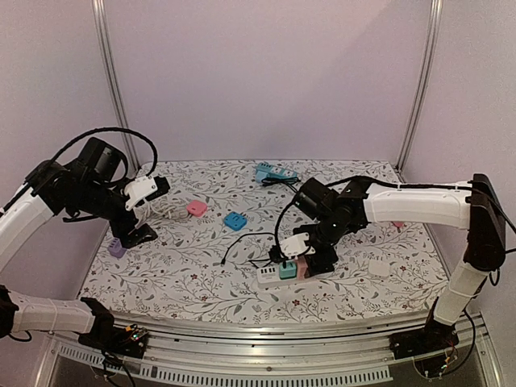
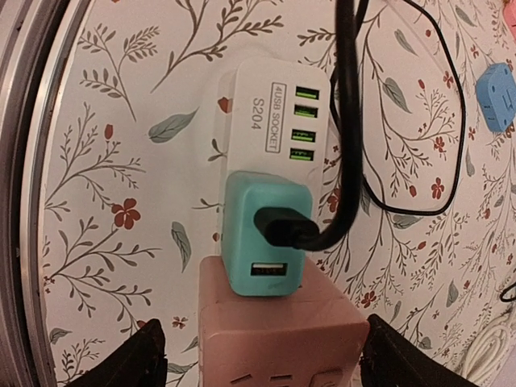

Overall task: Insert the plug
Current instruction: Move the socket to the center of the board.

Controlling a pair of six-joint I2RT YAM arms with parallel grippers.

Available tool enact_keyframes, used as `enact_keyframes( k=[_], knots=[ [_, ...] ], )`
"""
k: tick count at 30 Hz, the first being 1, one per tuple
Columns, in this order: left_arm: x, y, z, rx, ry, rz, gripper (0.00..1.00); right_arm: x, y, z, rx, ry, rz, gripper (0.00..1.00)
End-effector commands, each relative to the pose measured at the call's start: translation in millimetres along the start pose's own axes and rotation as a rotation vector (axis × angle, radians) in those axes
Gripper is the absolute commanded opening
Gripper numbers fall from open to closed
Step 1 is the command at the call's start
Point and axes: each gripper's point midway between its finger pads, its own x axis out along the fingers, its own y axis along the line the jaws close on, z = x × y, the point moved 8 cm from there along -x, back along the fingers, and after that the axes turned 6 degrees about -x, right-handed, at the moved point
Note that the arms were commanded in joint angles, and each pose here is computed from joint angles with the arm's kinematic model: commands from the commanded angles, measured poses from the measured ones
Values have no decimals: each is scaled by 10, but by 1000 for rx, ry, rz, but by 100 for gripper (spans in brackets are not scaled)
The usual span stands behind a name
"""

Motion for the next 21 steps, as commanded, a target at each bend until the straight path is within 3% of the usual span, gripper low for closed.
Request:
enact_keyframes(
  k=[1,11,15,21],
  knots=[
    [-6,42,5,-5,-21,14,100,105,11,11,29,-9,69,78],
    [-7,58,22,-15,-32,8,99,181,-46,20,146,12,54,68],
    [-9,65,16,-18,-33,11,99,198,-30,-82,207,82,2,61],
    [-5,60,11,-19,-33,7,99,194,-50,-306,339,169,-52,59]
  ],
)
